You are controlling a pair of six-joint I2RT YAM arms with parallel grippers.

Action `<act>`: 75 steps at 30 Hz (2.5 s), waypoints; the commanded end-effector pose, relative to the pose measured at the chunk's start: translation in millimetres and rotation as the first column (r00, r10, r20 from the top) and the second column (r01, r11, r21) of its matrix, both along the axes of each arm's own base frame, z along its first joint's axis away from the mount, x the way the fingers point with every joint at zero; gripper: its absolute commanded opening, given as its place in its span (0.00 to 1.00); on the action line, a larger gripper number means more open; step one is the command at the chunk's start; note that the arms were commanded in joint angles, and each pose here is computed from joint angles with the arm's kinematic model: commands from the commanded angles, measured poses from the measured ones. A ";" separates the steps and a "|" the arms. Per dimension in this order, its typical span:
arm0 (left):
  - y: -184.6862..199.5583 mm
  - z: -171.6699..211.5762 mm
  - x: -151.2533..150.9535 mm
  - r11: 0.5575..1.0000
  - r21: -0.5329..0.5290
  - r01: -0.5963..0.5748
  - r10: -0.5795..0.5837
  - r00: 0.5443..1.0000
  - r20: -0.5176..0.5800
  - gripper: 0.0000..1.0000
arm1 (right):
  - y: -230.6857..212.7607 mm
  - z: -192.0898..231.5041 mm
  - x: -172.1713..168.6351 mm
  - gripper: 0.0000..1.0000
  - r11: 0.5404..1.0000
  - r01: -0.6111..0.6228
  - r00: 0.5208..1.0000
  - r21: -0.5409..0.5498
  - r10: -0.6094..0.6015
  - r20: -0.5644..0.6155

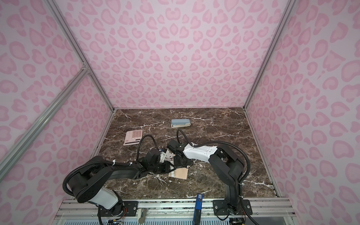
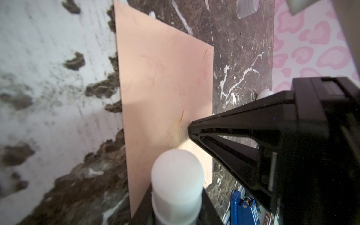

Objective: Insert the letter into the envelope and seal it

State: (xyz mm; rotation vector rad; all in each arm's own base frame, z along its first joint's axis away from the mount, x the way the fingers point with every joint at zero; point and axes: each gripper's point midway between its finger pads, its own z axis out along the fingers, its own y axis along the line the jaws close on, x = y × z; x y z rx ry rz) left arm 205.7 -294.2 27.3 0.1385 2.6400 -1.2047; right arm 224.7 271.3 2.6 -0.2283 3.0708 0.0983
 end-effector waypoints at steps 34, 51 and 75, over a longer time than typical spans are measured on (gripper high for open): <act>1.4 1.6 1.1 1.000 0.003 0.004 -0.004 1.000 0.014 0.04 | -9.2 -25.5 -21.2 0.04 1.000 -0.016 0.993 -0.019 0.014 -0.113; 1.0 2.7 1.0 1.000 -0.002 0.004 -0.004 1.000 0.012 0.04 | -5.6 -32.7 -25.0 0.05 0.999 -0.020 0.991 -0.028 0.016 -0.130; 4.3 1.4 -1.2 1.000 0.005 -0.001 0.001 1.000 0.007 0.04 | -2.6 -36.5 -29.0 0.15 0.999 -0.027 0.990 -0.025 0.023 -0.142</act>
